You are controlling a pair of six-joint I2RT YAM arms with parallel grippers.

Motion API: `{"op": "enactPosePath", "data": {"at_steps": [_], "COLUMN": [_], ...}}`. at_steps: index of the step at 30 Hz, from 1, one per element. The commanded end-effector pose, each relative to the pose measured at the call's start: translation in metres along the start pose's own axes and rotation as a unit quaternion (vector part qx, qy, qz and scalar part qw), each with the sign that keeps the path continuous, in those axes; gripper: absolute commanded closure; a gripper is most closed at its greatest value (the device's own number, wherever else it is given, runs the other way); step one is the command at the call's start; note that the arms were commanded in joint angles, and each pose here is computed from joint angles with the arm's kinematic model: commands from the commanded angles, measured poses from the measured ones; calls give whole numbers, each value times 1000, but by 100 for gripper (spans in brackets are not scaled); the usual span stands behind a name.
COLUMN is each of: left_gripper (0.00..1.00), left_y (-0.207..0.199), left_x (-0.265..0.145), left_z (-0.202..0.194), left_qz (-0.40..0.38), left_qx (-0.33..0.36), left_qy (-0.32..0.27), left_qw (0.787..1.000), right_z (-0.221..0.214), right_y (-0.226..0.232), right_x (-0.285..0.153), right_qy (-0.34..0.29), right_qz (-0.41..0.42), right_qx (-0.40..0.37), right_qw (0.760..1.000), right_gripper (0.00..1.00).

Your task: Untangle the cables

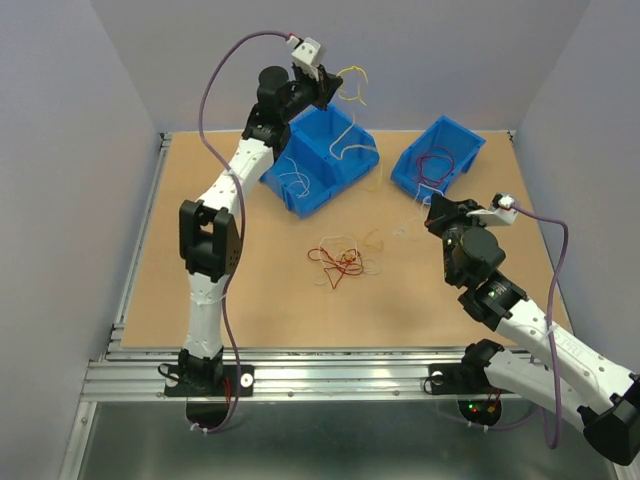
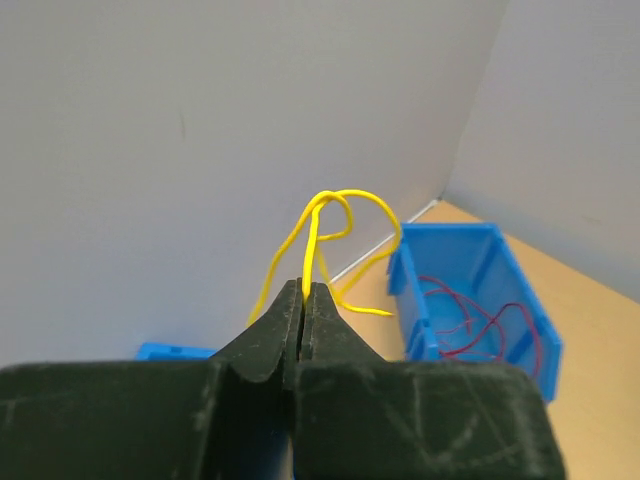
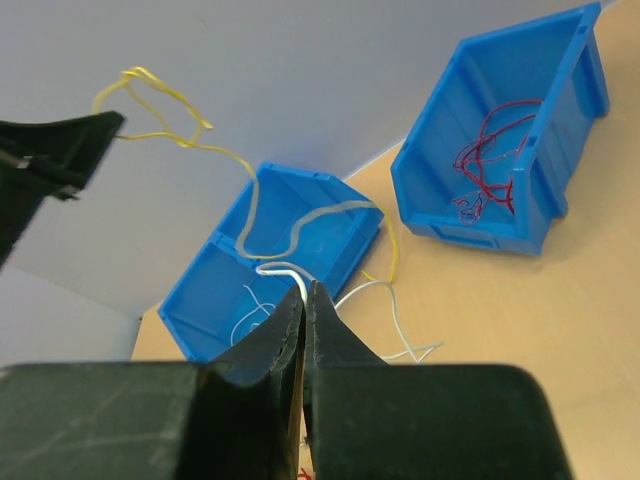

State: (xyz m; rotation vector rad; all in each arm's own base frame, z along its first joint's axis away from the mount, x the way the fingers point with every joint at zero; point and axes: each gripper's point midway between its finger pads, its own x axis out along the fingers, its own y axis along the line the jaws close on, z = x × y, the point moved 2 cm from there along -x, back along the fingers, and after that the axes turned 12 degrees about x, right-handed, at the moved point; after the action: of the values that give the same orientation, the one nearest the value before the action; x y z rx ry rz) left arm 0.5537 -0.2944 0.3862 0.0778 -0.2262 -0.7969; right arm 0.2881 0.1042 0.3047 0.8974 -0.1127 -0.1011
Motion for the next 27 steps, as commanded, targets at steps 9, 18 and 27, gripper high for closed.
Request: {"op": "enactPosePath", "data": {"at_steps": [9,18,27], "left_gripper": [33,30,13], "left_y": [59,47,1], "left_x": [5,-58,-149], "left_z": [-106,-45,-48], "left_qz": [121,118,111], "left_qx": [114,196,163], "left_qy": [105,89,123], "left_qw": [980,969,973], "right_z": [-7,-15,-47], "right_y": [2,1,18], "right_x": [1,4,15], "right_qy": [11,21,87], "right_qz": [10,10,44], "right_qx": [3,-2,-56], "right_qw": [1000,1000,994], "right_gripper": [99,99,100]}}
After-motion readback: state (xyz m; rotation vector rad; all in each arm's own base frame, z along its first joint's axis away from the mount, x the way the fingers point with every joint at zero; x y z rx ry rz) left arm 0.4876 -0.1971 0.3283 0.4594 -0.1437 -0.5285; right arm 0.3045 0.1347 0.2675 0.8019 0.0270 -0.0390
